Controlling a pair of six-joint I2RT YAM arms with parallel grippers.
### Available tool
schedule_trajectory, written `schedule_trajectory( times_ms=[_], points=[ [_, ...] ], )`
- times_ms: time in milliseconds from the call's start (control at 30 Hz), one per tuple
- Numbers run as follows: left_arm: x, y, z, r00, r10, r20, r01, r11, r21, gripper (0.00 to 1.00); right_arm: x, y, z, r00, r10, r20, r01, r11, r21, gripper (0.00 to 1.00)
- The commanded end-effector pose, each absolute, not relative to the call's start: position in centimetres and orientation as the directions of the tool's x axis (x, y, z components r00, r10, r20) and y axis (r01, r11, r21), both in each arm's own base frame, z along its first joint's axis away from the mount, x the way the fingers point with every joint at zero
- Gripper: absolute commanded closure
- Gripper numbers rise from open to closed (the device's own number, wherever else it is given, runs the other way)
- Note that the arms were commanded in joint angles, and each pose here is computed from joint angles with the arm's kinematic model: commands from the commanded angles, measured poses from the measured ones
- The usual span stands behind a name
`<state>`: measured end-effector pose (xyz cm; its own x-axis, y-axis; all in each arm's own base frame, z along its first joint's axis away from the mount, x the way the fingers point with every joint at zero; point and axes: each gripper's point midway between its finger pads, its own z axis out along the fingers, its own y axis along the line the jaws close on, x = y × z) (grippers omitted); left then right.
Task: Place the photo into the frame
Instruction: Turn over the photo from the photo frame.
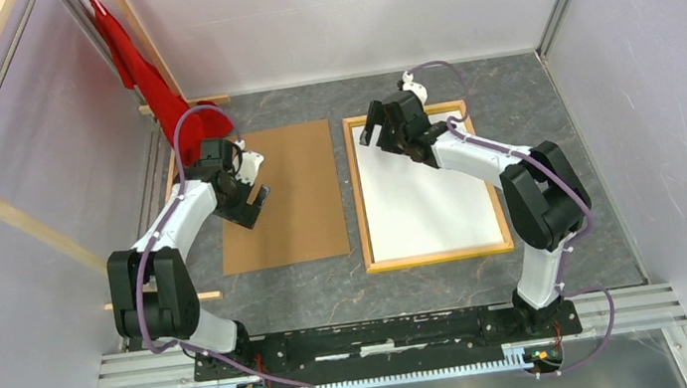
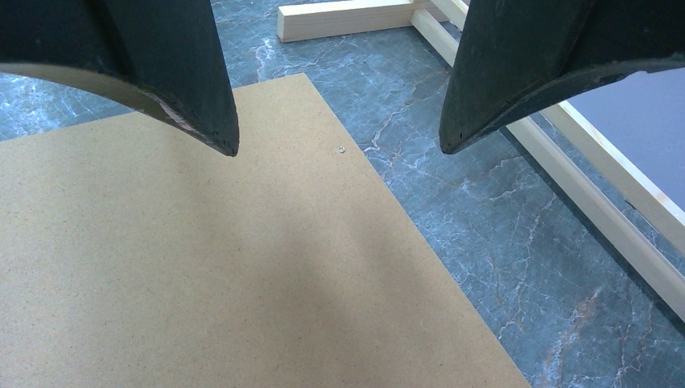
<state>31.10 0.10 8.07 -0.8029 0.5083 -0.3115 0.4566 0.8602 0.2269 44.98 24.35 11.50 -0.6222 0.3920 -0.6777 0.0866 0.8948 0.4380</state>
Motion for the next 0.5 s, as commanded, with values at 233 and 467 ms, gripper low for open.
schedule_trajectory(
  times_ms=[233, 467],
  points=[
    [32.9, 0.4, 10.2, -0.805, 0.469, -0.364, 0.39, 0.88, 0.27, 0.0, 44.7, 28.0, 15.6, -0.587, 0.381, -0.714, -0.078, 0.852, 0.518, 0.02],
    [36.2, 3.8, 11.3, -0.812, 0.389, -0.435, 0.219, 0.895, 0.39, 0.02, 42.3, 35.0, 15.3, -0.638, 0.307, -0.706, -0.193, 0.824, 0.532, 0.02]
  ],
)
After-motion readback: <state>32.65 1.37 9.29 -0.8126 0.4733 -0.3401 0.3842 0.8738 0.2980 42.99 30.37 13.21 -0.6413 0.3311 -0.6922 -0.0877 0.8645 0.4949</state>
